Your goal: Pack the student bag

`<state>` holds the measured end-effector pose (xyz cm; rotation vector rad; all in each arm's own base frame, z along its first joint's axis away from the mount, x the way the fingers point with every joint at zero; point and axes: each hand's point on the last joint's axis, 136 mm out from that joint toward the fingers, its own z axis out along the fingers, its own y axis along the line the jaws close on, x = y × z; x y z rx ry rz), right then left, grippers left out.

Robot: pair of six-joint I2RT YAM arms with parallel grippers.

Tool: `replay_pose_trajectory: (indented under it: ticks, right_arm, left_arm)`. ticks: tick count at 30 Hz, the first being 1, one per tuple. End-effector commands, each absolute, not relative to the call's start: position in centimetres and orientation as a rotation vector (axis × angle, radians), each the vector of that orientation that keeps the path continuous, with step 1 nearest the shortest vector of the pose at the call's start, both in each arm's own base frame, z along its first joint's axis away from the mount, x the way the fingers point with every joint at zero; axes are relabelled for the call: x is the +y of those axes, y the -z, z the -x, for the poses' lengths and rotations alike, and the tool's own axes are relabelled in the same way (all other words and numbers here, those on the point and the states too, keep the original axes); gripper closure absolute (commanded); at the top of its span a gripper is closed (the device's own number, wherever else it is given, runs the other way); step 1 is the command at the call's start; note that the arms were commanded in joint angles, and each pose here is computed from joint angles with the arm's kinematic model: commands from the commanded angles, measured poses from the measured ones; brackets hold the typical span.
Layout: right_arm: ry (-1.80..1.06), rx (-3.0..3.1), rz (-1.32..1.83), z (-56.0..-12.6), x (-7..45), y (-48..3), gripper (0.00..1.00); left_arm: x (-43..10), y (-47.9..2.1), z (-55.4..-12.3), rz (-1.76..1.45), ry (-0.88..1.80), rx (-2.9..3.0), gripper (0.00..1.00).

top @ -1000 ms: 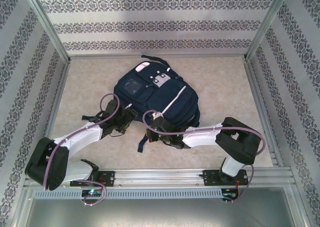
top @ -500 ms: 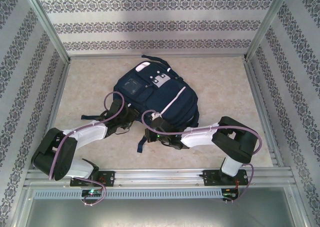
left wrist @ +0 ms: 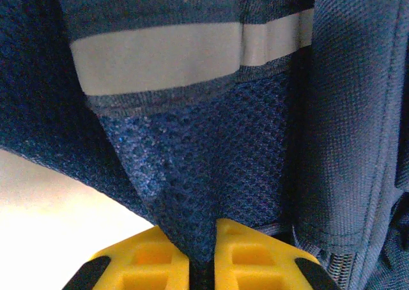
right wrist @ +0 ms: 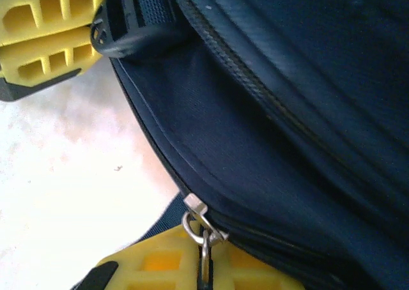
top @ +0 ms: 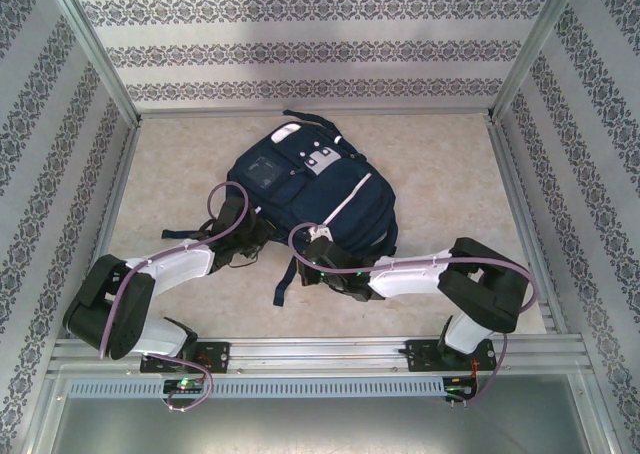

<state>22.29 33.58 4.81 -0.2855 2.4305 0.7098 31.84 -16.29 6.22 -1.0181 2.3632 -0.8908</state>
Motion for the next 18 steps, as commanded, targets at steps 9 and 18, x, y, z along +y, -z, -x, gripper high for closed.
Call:
replay_pose_trajectory:
  ticks: [9, 18]
  right_arm:
    - [-0.544, 2.608, 0.336, -19.9, 26.8, -3.9, 1.0]
    - [-0.419, 2.684, 0.329, -20.3, 21.7, -5.3, 1.0]
  left_arm:
    - [-12.3, -5.8, -33.6, 1.055, 0.682, 2.33, 0.89]
    - [-11.4, -5.8, -34.0, 1.065, 0.672, 2.351, 0.89]
